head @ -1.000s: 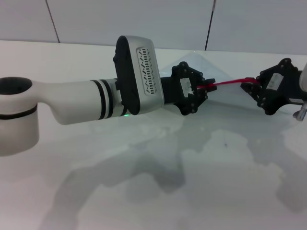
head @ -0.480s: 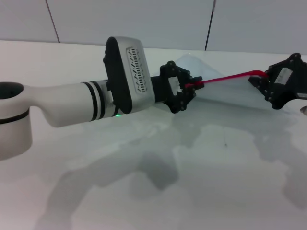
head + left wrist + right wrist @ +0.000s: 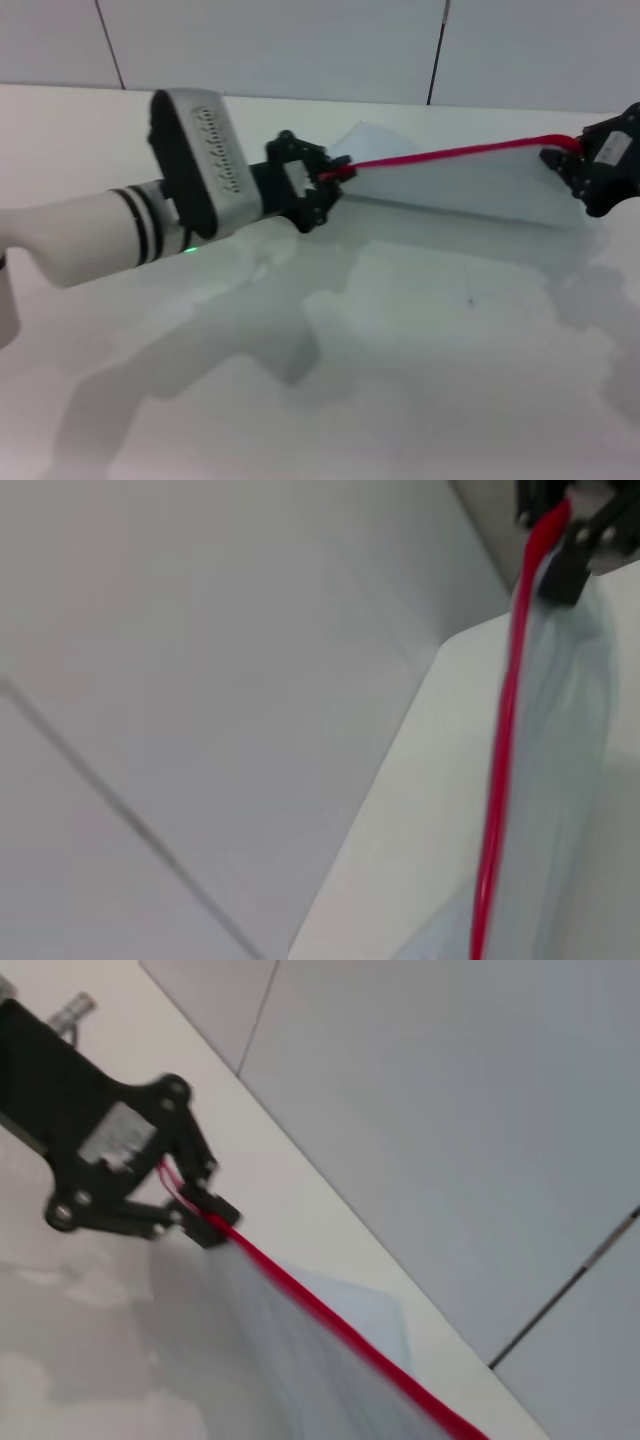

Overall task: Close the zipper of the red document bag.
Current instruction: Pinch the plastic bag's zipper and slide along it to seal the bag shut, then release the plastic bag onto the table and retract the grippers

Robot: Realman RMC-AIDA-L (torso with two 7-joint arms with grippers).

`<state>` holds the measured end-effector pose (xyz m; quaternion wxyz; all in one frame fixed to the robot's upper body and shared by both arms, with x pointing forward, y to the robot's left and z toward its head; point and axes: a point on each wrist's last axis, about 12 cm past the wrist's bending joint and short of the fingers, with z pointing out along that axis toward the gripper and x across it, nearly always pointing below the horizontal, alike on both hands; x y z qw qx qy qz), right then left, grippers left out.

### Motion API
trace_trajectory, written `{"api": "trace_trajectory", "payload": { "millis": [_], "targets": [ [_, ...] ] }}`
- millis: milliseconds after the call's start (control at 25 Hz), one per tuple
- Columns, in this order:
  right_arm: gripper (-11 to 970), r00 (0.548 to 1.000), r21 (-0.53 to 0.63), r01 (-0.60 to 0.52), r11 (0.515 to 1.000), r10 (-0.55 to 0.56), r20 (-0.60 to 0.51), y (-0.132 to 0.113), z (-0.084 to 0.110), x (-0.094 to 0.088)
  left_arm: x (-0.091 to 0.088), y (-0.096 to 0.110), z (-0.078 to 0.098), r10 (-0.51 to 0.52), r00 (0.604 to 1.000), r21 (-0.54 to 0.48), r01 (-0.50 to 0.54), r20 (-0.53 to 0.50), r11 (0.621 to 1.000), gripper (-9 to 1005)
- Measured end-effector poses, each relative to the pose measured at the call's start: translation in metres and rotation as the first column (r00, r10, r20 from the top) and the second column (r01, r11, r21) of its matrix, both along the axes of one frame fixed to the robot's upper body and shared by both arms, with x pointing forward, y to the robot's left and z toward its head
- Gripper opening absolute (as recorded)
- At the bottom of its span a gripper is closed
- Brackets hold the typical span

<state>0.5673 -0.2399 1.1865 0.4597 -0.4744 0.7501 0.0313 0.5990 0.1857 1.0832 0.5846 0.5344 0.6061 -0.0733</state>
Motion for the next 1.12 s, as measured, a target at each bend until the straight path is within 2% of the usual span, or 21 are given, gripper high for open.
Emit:
{"api": "trace_trajectory", "payload": {
  "millis": [240, 480, 1120],
  "targets": [
    [5, 0.999, 0.004, 0.036, 0.999, -0.036, -0.002, -0.010, 0.000, 0.001, -0.004, 0.026, -0.006, 0.092, 0.996, -0.018, -0.092, -0.012, 0.996, 95],
    [4, 0.998, 0.009, 0.068, 0.998, -0.068, -0.007, -0.019, -0.004, 0.002, -0.008, 0.044, -0.012, 0.153, 0.988, -0.024, -0.153, -0.026, 0.988, 98],
    [1, 0.997, 0.005, 0.072, 0.997, -0.072, -0.015, -0.020, -0.007, 0.002, -0.011, 0.051, -0.017, 0.186, 0.982, -0.021, -0.186, -0.037, 0.982, 104]
  ]
}}
